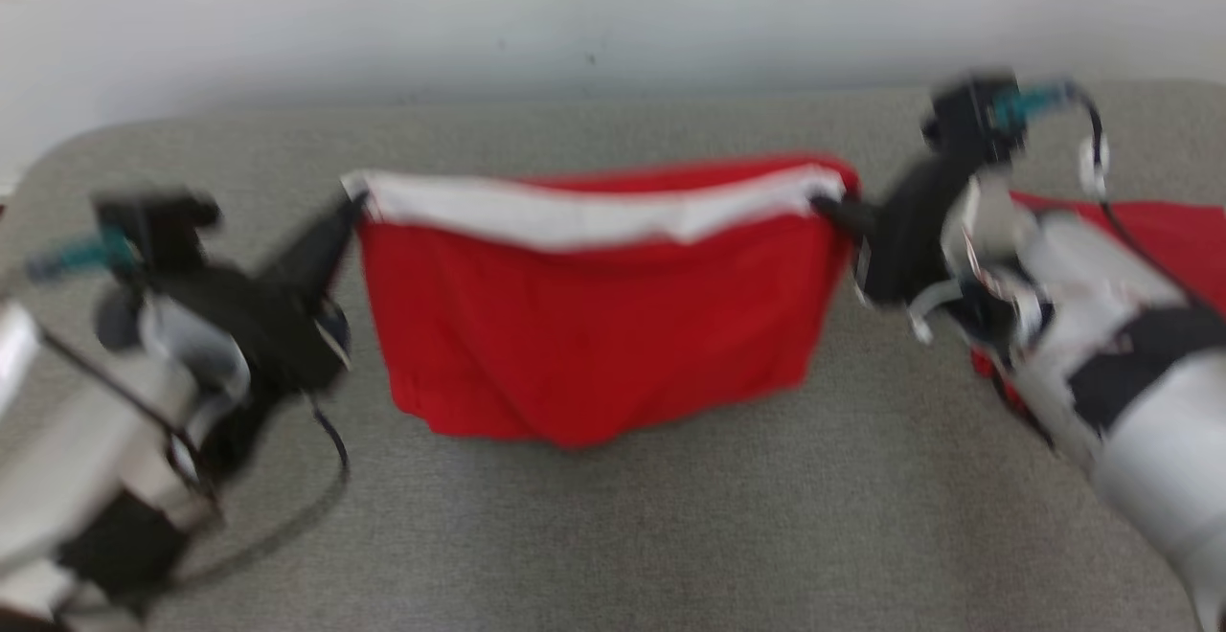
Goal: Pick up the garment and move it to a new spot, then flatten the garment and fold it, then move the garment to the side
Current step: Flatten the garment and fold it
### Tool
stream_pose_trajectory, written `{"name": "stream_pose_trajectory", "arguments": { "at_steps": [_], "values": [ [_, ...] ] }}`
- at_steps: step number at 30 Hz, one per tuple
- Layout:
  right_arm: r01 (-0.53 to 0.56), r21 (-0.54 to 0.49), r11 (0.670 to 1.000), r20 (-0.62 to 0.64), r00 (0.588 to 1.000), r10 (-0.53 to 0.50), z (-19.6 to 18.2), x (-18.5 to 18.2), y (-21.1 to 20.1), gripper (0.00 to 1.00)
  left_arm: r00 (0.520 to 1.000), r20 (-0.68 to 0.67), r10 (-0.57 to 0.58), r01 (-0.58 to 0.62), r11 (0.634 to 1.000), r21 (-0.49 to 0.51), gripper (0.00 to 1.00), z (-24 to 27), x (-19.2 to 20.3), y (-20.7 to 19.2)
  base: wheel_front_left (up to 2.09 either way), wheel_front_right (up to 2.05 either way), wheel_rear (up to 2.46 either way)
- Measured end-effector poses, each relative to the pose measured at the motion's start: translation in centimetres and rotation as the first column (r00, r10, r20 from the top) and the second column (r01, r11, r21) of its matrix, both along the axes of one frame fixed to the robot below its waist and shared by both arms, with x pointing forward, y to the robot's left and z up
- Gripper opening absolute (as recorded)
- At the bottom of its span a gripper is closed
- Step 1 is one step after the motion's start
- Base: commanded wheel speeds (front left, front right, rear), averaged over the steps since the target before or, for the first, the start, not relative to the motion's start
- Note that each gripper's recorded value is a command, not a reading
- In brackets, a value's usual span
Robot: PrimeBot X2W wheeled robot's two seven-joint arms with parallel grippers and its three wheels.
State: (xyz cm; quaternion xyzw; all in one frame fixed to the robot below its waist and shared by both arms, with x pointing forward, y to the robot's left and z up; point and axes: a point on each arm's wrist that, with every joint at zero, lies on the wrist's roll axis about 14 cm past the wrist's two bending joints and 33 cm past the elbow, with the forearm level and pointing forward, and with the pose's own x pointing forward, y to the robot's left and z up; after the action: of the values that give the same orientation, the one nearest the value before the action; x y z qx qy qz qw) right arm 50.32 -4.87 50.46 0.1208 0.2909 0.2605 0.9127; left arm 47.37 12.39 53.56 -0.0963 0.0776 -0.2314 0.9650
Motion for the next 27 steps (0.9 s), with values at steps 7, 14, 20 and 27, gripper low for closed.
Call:
{"name": "stream_pose_trajectory", "arguments": {
  "at_steps": [7,14,20,27],
  "values": [
    [0.167,-0.009,0.986,0.325,0.933,-0.155,15.5,10.1,-0.5,0.0,0.988,0.148,0.054,-0.062,0.997,0.051,0.0,11.2,10.4,1.2,0.0,0.0,0.0],
    [0.09,0.213,0.973,0.635,0.744,-0.208,27.9,12.7,0.6,0.0,0.862,0.506,0.03,0.014,0.997,-0.082,0.0,26.0,13.5,-1.2,0.0,0.0,0.0],
    [0.013,0.196,0.98,0.54,0.833,-0.119,15.8,14.1,1.2,0.0,0.933,0.358,0.022,0.003,0.998,-0.069,0.0,14.5,15.5,-0.2,0.0,0.0,0.0],
    [0.02,0.15,0.988,0.226,0.973,-0.054,-3.9,7.9,1.0,0.0,0.997,-0.029,0.065,-0.065,0.998,0.009,0.0,-5.3,10.2,2.4,0.0,0.0,0.0]
  ]
}}
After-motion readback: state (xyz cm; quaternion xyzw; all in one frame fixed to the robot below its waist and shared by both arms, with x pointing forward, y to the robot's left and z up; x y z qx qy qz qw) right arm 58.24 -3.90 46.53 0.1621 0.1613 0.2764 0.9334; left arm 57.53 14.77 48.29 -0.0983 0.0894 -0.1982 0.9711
